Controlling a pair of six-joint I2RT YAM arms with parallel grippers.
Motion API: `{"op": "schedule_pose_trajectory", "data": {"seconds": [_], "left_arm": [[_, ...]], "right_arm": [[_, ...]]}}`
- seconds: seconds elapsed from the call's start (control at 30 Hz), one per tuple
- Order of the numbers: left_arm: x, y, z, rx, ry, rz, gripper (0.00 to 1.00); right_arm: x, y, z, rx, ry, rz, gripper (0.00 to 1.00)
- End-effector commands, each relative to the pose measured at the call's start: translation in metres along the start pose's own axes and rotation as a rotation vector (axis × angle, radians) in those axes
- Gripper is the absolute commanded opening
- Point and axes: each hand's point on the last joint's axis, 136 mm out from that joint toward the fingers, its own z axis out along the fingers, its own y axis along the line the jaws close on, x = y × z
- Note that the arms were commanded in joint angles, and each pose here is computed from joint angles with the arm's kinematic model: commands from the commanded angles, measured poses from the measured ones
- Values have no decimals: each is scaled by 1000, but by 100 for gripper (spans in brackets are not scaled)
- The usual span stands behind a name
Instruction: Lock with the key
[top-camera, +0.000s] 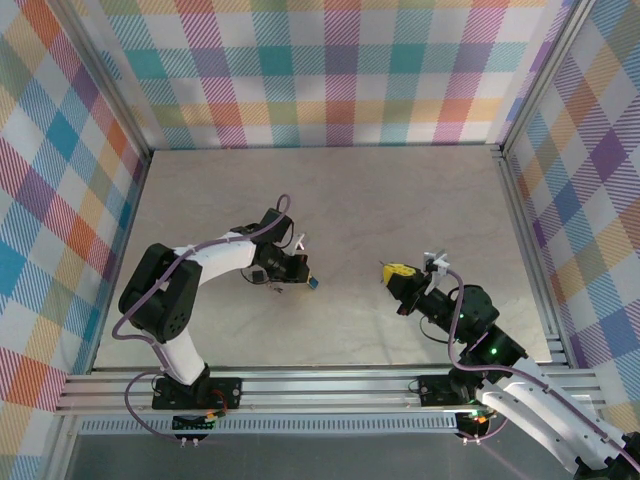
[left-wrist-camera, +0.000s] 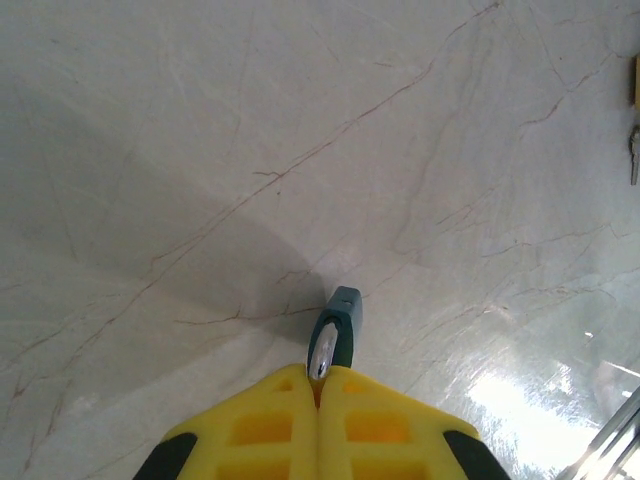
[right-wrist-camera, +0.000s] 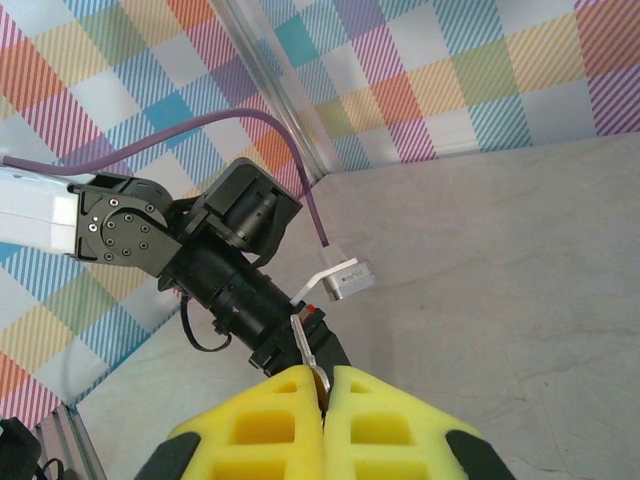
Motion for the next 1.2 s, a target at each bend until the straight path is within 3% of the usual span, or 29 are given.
{"op": "schedule_pose_trajectory", "data": {"seconds": [0.0, 0.13, 0.33, 0.67, 0.77, 0.93, 1.17], "left_arm": [[8, 15, 5, -46, 50, -27, 0], [7, 16, 5, -45, 51, -34, 0], [4, 16, 1, -46, 41, -38, 21], [-13, 7, -23, -33, -42, -14, 48], [-25, -9, -48, -11, -119, 17, 56], [-40, -47, -120, 34, -348, 103, 70], [-19, -65, -210, 7, -623, 148, 95]], "right_arm": [[-1, 3, 0, -19, -4, 2, 0], [0, 4, 1, -28, -1, 2, 0], [1, 5, 2, -34, 3, 2, 0], [9, 2, 9, -24, 44, 5, 0], [18, 0, 17, -19, 89, 4, 0], [46, -8, 45, 11, 254, 34, 0], [73, -14, 92, 90, 447, 88, 0]]}}
